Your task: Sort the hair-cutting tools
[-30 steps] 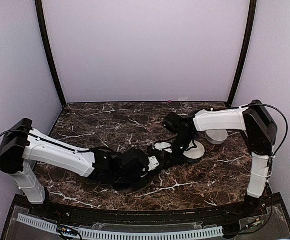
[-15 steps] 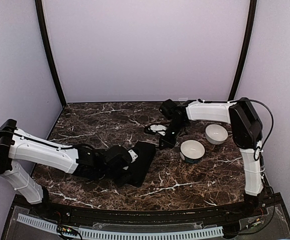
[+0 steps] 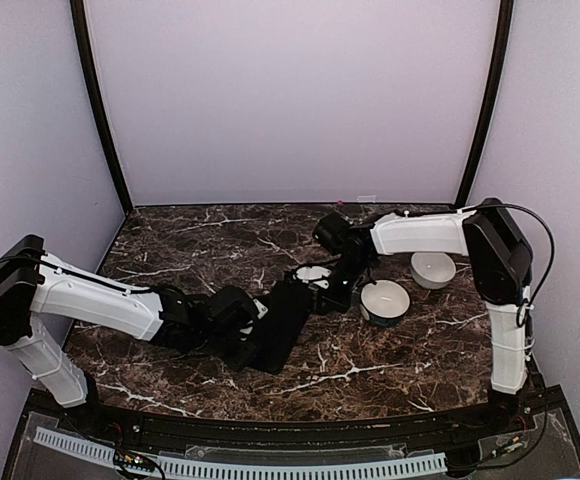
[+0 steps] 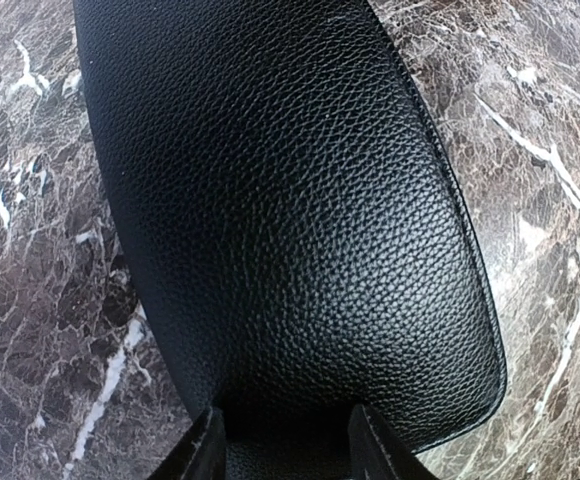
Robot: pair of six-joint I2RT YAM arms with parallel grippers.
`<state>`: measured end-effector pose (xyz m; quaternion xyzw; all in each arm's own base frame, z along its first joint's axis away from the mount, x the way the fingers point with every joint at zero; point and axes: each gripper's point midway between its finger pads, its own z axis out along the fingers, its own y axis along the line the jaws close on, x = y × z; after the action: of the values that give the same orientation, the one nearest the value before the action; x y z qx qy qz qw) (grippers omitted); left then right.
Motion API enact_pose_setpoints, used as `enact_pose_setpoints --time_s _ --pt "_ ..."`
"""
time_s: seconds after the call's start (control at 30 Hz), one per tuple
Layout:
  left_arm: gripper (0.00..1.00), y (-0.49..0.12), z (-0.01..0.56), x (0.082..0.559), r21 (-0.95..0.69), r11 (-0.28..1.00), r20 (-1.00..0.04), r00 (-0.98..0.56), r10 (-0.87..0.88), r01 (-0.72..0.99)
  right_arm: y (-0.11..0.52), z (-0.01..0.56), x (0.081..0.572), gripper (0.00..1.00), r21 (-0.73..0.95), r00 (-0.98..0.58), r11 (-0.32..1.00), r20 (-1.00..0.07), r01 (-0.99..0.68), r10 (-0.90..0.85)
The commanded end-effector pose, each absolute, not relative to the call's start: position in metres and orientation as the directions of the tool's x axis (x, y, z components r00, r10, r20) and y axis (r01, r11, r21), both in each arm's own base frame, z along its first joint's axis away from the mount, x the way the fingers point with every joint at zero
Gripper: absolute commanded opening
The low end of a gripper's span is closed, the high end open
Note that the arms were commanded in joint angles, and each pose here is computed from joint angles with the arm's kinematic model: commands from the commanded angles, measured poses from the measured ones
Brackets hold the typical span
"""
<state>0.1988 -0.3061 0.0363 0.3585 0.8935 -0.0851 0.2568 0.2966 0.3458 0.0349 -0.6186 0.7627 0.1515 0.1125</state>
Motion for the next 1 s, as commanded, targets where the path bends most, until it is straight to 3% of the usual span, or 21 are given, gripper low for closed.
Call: enact_pose_setpoints --time_s 0.0,0.17,0.43,0.67,0.97 --pt "0.43 -0.310 0.010 0.179 -0.046 0.701 -0.449 -0.641 0.622 0.712 0.359 0.044 0.248 0.00 0.111 -0.082 0.044 -0.367 -0.993 -0.927" --pt "0.42 -0.312 0.011 0.178 -0.075 0.707 -0.468 -0.651 0.598 0.703 0.368 0.049 0.220 0.00 0.186 -0.066 -0.011 -0.403 -0.983 -0.913" --pt "0.42 -0.315 0.015 0.175 -0.121 0.708 -0.498 -0.659 0.563 0.696 0.370 0.045 0.216 0.00 0.237 -0.092 -0.007 -0.405 -0.972 -0.909" --pt "0.41 -0.320 0.020 0.172 -0.189 0.709 -0.533 -0.677 0.507 0.680 0.378 0.072 0.149 0.00 0.450 -0.021 -0.235 -0.494 -0.862 -0.869" --pt "0.41 -0.313 0.028 0.170 -0.189 0.714 -0.547 -0.676 0.493 0.674 0.365 0.034 0.194 0.00 0.355 -0.088 -0.055 -0.375 -0.933 -0.923"
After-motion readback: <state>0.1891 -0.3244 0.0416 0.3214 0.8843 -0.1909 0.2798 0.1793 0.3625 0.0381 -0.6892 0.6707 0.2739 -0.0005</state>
